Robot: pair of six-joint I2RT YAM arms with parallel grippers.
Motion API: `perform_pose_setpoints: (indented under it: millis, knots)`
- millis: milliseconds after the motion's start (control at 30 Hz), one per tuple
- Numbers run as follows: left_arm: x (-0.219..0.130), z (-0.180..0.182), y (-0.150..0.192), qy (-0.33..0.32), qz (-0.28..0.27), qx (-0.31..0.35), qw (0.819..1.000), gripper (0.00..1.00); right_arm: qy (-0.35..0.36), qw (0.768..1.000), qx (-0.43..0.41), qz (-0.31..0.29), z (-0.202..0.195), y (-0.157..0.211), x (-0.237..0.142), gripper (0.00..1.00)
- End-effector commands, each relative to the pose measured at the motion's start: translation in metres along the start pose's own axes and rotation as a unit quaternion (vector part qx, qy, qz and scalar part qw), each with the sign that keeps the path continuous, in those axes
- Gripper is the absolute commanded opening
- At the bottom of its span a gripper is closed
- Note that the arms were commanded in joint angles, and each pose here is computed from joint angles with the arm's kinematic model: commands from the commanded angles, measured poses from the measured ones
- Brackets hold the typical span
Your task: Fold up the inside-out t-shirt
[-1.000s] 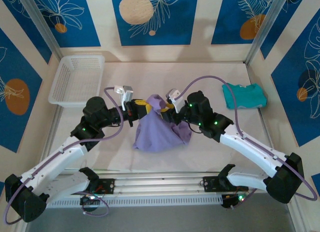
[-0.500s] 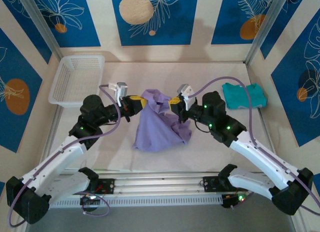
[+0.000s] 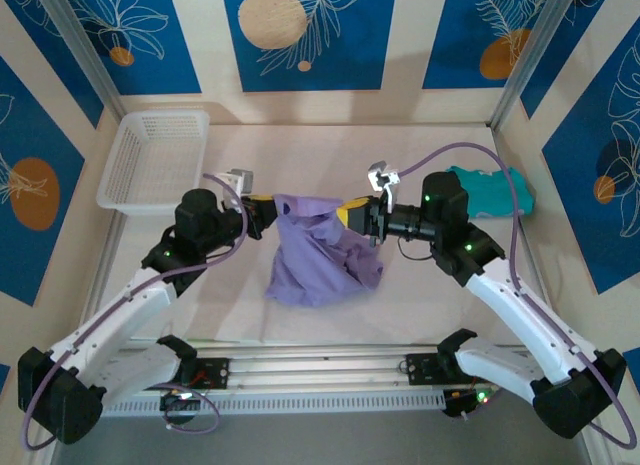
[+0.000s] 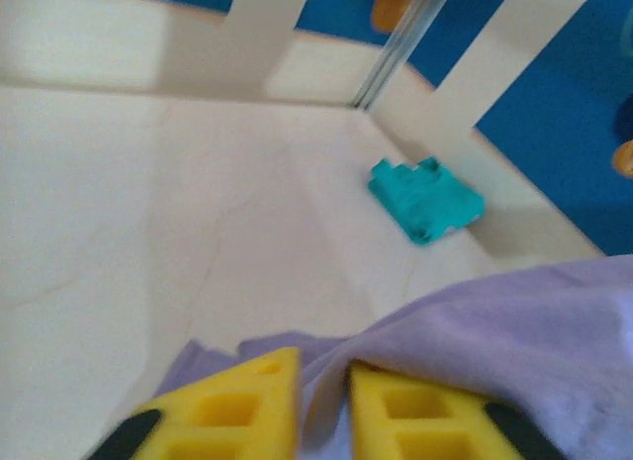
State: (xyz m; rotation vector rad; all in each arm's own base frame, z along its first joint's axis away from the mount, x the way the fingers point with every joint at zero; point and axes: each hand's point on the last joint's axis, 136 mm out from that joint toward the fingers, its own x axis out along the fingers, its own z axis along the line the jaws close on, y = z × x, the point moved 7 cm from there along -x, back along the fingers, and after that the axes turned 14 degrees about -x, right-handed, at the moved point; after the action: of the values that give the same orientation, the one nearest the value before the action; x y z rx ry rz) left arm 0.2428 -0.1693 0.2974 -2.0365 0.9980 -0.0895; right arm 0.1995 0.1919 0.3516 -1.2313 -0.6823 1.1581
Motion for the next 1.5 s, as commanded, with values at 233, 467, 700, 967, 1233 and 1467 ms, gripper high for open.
perform_pose_setpoints:
  millis: [233, 467, 700, 967, 1233, 1467]
  knots:
    - [-0.022, 0.011, 0.006, -0.079, 0.018, 0.032, 0.996, 0.48, -0.006, 0.997, 0.077, -0.001, -0.013, -0.009, 0.008, 0.0]
    - [-0.036, -0.031, 0.001, -0.031, -0.007, 0.127, 0.991, 0.61, -0.017, 0.997, 0.071, 0.021, -0.018, -0.013, 0.009, 0.0]
    - [-0.016, -0.084, 0.016, 0.023, 0.038, 0.23, 0.972, 0.68, -0.016, 0.996, 0.08, 0.029, -0.022, -0.012, 0.009, 0.0]
    - [0.017, -0.099, 0.016, -0.027, 0.046, 0.289, 0.956, 0.71, -0.021, 0.996, 0.084, 0.032, -0.023, -0.009, 0.01, 0.0]
    - [0.024, -0.098, 0.005, -0.058, 0.007, 0.29, 0.955, 0.36, -0.015, 0.996, 0.083, 0.037, -0.025, -0.004, 0.009, 0.0]
    - [0.023, -0.097, -0.003, -0.057, -0.013, 0.279, 0.959, 0.14, -0.014, 0.995, 0.083, 0.046, -0.028, 0.001, 0.012, 0.0]
